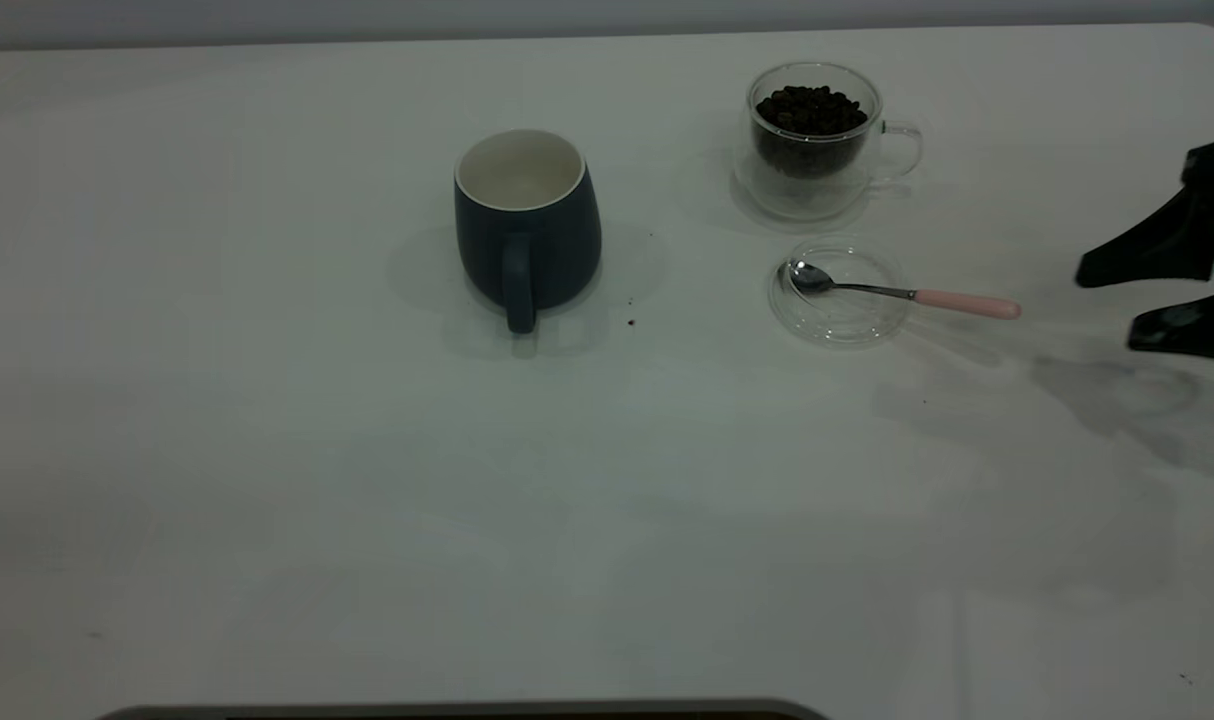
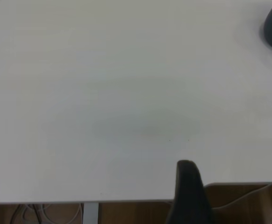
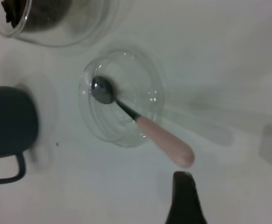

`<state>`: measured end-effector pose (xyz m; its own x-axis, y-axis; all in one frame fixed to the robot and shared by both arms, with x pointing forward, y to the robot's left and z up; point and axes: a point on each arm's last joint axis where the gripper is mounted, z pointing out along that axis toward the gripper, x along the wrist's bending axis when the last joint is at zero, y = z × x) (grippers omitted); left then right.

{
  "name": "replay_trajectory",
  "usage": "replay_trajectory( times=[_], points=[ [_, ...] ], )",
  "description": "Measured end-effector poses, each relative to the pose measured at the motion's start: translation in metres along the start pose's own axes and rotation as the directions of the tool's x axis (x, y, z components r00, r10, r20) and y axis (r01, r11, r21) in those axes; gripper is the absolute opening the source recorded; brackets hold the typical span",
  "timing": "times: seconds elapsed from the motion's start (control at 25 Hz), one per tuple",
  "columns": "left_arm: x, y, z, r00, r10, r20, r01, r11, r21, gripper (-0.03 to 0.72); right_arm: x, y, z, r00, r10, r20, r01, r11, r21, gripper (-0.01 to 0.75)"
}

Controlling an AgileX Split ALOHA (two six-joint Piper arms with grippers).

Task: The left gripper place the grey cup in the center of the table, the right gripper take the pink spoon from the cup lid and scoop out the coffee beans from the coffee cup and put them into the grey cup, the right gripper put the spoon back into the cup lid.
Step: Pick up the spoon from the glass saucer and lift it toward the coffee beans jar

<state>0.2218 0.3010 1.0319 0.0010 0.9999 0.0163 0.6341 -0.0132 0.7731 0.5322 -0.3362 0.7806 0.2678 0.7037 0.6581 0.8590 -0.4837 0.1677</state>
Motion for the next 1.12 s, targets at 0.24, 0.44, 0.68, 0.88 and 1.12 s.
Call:
replay_trajectory(
  times=[0.24,0.44,0.68,0.88,1.12],
  points=[
    [0.000,0.000,0.000,1.000,-0.001,0.000,0.001,1.000,0.000,0.565,-0.010,0.006,0.026,0.993,0.013,-0.113,-0.011,1.000,0.021,0.578],
    [0.000,0.000,0.000,1.000,-0.002,0.000,0.002,1.000,0.000,0.565,-0.010,0.005,0.034,0.981,0.031,-0.192,-0.026,0.999,0.032,0.578],
    [0.000,0.000,0.000,1.000,-0.002,0.000,0.002,1.000,0.000,0.565,-0.009,0.002,0.048,0.975,0.022,-0.221,-0.009,0.998,0.060,0.578],
    [0.000,0.000,0.000,1.000,-0.002,0.000,0.002,1.000,0.000,0.565,-0.004,-0.002,0.063,0.973,0.009,-0.231,0.012,0.996,0.092,0.578],
    [0.000,0.000,0.000,1.000,-0.002,0.000,0.002,1.000,0.000,0.565,-0.001,0.008,0.072,0.971,0.012,-0.240,0.008,0.996,0.085,0.578]
  ],
)
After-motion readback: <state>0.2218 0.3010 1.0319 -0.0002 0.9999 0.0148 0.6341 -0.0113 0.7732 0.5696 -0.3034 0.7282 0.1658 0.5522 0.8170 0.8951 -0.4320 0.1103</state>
